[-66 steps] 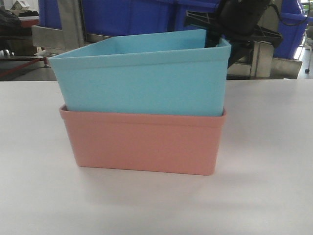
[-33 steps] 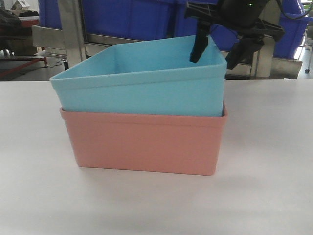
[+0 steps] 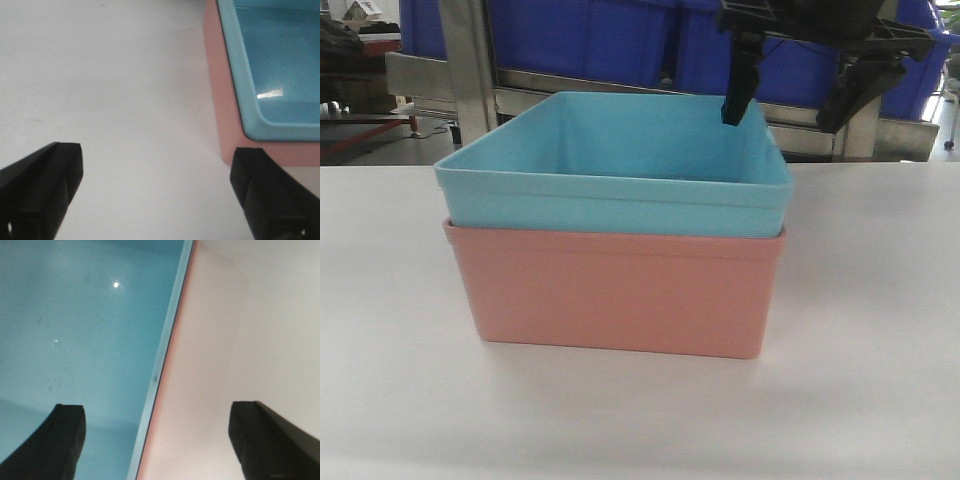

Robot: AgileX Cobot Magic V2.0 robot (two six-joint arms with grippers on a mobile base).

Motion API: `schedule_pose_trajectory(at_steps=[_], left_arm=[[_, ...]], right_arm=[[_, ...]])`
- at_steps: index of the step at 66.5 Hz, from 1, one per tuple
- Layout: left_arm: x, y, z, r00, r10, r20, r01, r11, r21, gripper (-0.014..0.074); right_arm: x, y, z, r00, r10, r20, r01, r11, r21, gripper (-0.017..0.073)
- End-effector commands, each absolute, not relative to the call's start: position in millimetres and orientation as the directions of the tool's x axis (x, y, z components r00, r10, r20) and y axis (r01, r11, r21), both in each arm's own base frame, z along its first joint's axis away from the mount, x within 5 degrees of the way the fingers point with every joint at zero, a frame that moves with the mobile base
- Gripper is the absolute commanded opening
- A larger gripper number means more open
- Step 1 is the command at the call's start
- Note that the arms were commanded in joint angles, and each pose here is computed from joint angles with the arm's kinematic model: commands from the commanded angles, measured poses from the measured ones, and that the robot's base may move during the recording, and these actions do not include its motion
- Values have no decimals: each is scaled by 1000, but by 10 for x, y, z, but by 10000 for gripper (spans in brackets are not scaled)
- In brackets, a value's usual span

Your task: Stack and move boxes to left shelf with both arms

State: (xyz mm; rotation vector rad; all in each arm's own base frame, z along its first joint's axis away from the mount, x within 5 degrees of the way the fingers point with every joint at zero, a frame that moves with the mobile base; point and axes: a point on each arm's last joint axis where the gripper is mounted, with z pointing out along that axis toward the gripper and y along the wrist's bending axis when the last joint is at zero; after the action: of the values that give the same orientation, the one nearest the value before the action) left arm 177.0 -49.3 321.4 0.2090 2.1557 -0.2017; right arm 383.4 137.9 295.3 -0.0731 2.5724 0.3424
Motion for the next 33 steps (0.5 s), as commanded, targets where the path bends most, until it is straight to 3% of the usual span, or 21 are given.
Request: schedule_pose_trajectory(at_steps=[1,17,33], left_arm=[[2012,-563,3494,-496,45,-867,228,970,-80,524],[2824,-910,3658,-549,80,-832,261,962,-79,523],[3543,-1383,3489,-624,132,-771,309,947,-88,523]], right_arm=[[3780,1334,3332,-778,25,-628,-156,960,232,613],[3777,1425,3325,-768,21,-640,-177,954,243,613],[3863,1543,3118,-795,40,-605,-154,952,265,613]])
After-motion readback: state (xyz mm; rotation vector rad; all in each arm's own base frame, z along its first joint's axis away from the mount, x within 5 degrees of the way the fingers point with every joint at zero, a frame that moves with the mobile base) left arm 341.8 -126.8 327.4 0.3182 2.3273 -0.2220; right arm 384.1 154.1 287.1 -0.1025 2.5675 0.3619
